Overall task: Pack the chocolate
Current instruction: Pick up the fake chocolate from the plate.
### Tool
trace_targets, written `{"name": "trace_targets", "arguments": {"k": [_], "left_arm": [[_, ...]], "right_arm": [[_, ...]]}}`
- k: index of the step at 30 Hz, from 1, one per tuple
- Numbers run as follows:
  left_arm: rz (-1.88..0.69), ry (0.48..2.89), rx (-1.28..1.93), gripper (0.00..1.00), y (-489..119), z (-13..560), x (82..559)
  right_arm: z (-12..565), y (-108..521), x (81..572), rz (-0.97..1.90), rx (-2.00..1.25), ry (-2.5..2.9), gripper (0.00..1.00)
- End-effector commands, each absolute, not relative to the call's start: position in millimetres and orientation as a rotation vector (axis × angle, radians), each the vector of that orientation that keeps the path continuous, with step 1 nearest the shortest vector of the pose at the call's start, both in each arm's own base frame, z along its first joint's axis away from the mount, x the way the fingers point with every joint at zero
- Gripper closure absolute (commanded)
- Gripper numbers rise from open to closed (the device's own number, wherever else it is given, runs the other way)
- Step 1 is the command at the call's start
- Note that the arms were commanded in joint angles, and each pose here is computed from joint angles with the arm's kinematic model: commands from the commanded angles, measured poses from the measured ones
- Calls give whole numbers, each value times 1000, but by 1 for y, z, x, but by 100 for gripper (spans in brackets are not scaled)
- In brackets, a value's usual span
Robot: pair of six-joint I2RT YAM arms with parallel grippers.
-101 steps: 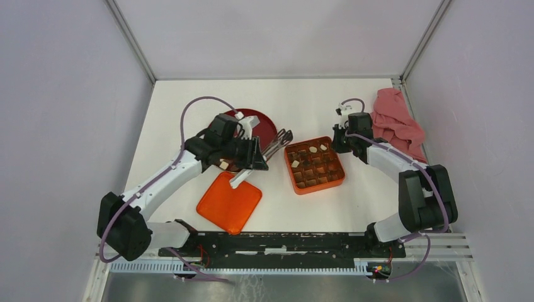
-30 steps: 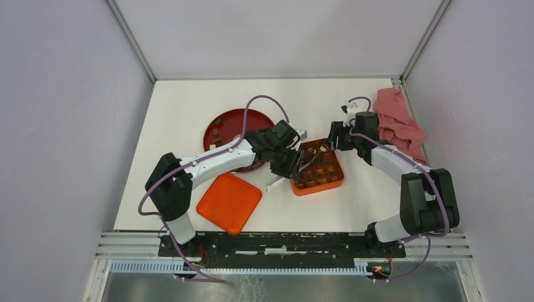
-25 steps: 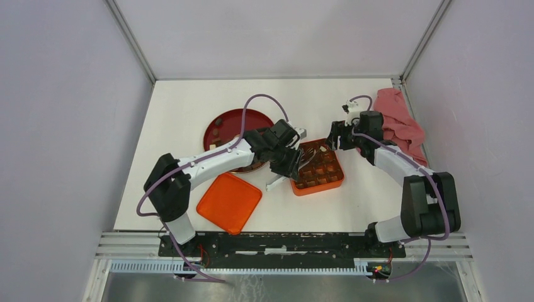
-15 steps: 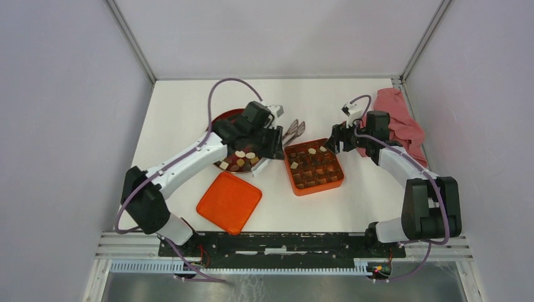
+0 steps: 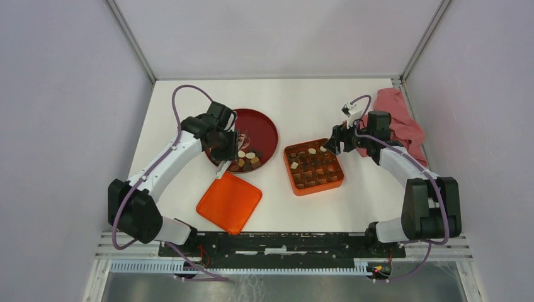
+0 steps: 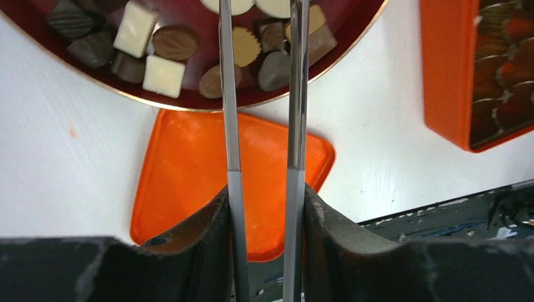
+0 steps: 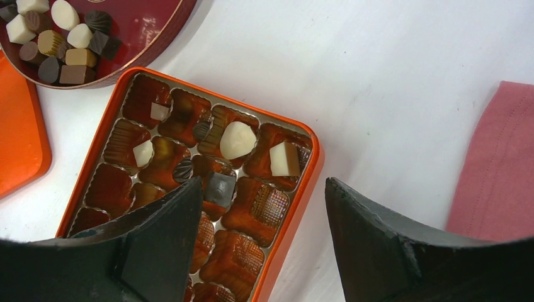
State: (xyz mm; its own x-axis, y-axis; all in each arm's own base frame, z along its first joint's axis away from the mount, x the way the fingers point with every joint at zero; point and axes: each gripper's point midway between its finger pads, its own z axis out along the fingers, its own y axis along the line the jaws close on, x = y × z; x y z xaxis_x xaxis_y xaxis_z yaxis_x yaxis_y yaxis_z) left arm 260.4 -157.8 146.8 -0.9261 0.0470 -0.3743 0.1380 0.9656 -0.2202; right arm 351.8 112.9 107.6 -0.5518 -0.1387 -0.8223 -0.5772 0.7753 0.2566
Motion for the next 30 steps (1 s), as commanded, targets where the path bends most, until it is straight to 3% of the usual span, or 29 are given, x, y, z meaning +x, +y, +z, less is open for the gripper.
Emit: {"name": "trace_targets", "arguments": {"k": [1,12,30], "left_arm": [[-228,2728,183,57,-129,148,263],[-54,2782,265,56,-91,137,293],[-88,2853,341,56,-88,122,300]], "right_arm": [[121,116,359,653,-564,2057,23],[119,115,357,645,-561,2054,22],[119,115,357,650,-560,2053,22]]}}
